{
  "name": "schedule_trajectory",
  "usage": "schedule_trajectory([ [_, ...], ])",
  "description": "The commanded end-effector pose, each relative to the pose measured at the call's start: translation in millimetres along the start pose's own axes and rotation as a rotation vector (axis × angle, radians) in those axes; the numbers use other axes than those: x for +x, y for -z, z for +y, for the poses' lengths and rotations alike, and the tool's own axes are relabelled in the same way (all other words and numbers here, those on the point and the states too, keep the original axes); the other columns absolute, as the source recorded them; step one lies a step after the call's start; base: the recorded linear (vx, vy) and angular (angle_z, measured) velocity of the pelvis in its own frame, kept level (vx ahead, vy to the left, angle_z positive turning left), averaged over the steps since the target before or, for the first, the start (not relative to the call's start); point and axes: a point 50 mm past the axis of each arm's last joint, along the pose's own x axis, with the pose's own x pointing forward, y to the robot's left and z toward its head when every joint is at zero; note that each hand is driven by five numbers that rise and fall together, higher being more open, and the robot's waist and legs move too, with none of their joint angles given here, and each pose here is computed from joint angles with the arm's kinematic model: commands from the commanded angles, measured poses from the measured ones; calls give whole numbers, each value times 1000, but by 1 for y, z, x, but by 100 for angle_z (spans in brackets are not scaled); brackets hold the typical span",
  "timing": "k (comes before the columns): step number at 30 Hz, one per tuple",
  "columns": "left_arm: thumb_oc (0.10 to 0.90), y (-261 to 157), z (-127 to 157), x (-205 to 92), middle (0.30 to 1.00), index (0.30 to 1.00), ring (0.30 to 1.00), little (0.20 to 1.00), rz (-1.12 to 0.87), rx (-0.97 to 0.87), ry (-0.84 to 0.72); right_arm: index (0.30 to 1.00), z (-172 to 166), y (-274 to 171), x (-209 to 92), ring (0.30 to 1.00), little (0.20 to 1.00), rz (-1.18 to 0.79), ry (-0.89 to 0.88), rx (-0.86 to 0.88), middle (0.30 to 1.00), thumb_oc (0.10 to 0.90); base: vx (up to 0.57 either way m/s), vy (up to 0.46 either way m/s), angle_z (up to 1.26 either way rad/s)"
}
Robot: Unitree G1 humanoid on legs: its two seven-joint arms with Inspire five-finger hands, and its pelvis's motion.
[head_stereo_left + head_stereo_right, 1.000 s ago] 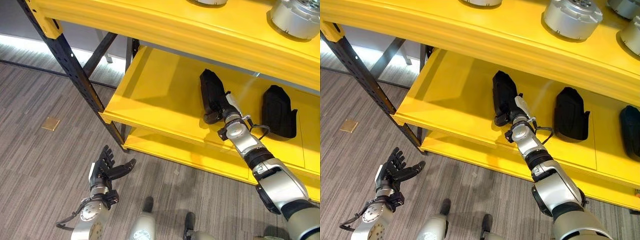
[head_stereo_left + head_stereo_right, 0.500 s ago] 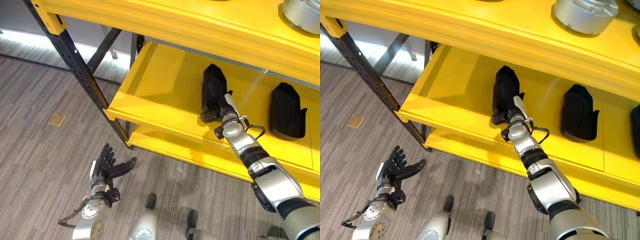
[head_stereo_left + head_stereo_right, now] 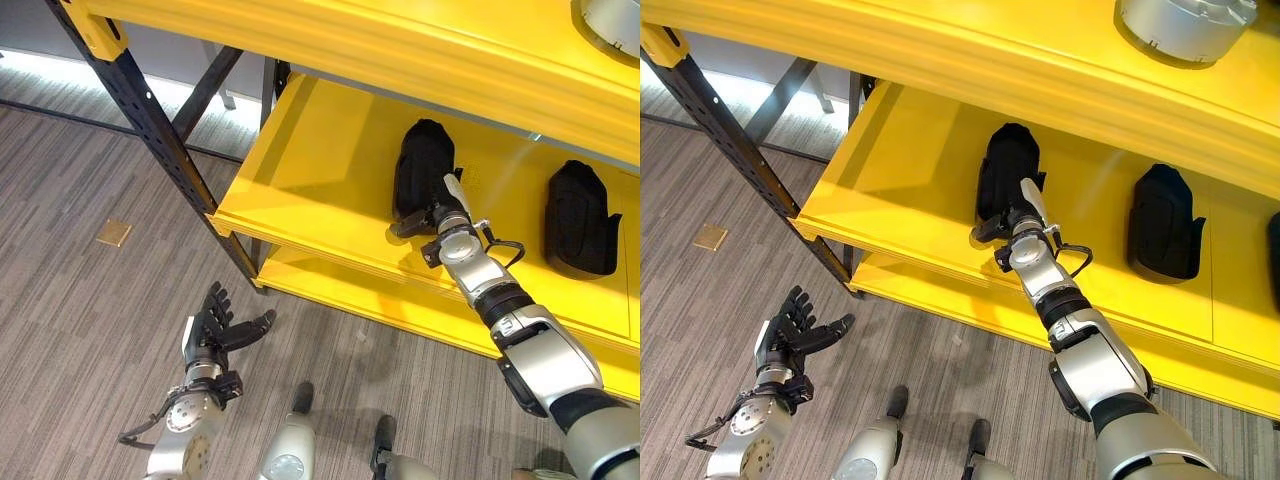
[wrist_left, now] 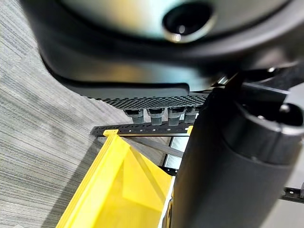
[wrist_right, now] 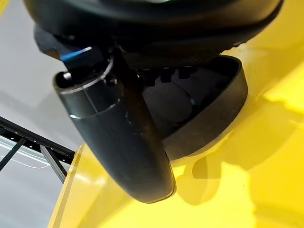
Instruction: Move parts from the plastic box to the shelf.
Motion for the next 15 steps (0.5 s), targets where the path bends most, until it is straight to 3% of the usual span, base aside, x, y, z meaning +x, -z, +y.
schedule_trajectory([
  [1,900,-43,2,1,1000,1000,1000,1000,-213,30,45,1000,-24,-86,4,1000,1000,-295,88,62,1000,900,0,0,0],
  [15,900,-37,1,1,1000,1000,1000,1000,-187,36,53,1000,-23,-98,0,1000,1000,-361,78,58,1000,900,0,0,0],
])
